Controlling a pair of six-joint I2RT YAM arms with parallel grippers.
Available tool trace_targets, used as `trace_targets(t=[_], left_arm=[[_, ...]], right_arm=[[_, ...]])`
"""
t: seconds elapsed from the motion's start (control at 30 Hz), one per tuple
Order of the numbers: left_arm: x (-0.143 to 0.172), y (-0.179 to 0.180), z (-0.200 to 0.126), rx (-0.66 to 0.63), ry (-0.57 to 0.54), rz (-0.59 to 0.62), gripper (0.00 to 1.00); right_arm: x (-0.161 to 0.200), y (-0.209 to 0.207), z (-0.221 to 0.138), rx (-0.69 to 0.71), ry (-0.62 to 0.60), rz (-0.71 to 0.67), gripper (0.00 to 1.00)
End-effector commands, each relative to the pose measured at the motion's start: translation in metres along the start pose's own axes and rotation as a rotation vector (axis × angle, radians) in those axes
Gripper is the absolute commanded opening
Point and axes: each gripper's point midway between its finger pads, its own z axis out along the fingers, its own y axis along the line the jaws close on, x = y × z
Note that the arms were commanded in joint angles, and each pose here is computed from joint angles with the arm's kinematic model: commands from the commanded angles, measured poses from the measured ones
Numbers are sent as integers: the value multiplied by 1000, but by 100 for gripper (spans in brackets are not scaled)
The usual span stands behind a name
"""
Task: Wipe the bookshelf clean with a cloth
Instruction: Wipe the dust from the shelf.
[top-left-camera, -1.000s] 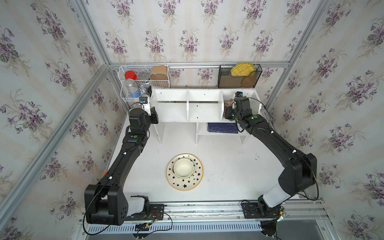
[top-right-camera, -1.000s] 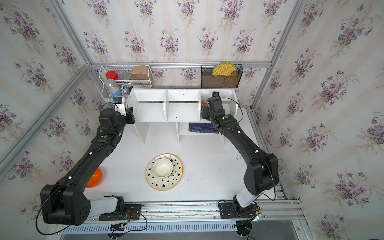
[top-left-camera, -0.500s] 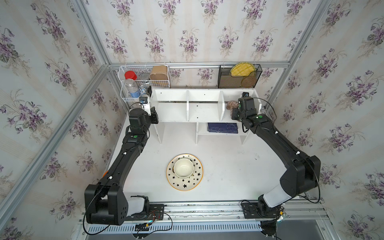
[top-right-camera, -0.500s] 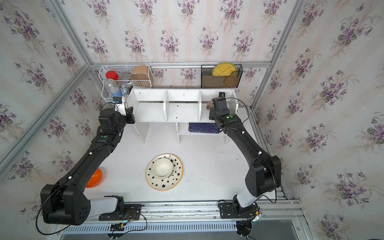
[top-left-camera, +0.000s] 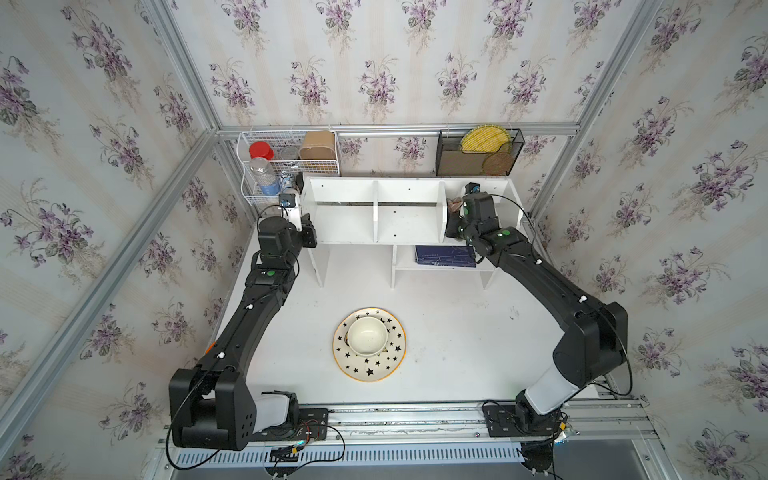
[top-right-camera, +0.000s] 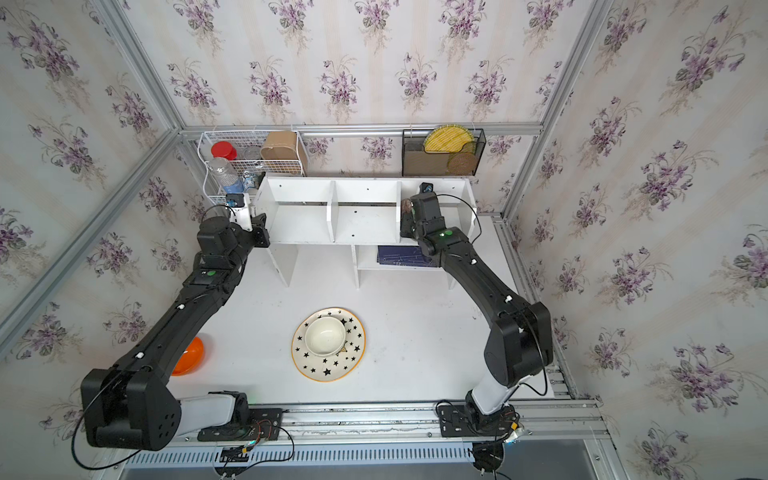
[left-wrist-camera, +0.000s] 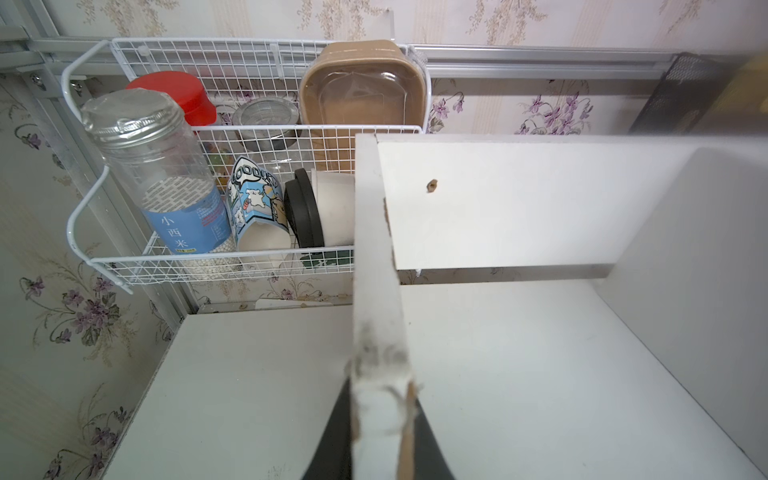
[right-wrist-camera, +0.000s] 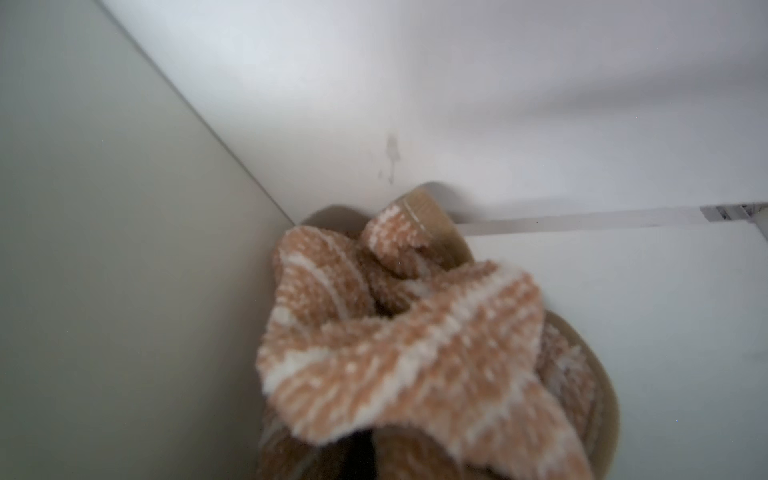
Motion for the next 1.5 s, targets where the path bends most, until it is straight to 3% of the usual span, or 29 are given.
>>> trace_targets(t=[0.0,0.13,0.33,0.5,0.67,0.83,1.0,1.17,1.37,1.47], left_arm=[[36,-37,-6,208,142,-7,0],[36,-40,-6,219,146,-8,0],[36,-41,-5,225,148,-5,0],[36,-40,-6,219,148,0,0],[38,-41,-5,222,153,-2,0],[38,-42,-5,224,153,-4,0],[39,-41,-6,222,154,-1,0],[39,-40,-6,218,155,4,0],[38,-41,-6,217,152,8,0],[39,-41,-6,218,155,9,0]], right_arm=[[10,-35,-3,103,51,23,0],[15,-70,-21,217,36,1,0],[42,-71,-48,197,58,-31,0],[56,-21,-79,51,35,-93,0],[42,25,-129,-8,-55,-137,0],[32,94,-167,-175,-126,-147,0],[-3,136,-157,-230,-163,-103,0],[-20,164,-108,-161,-168,-144,0],[-4,167,-40,-141,-77,-128,0],[11,173,-25,-183,-33,-127,0]])
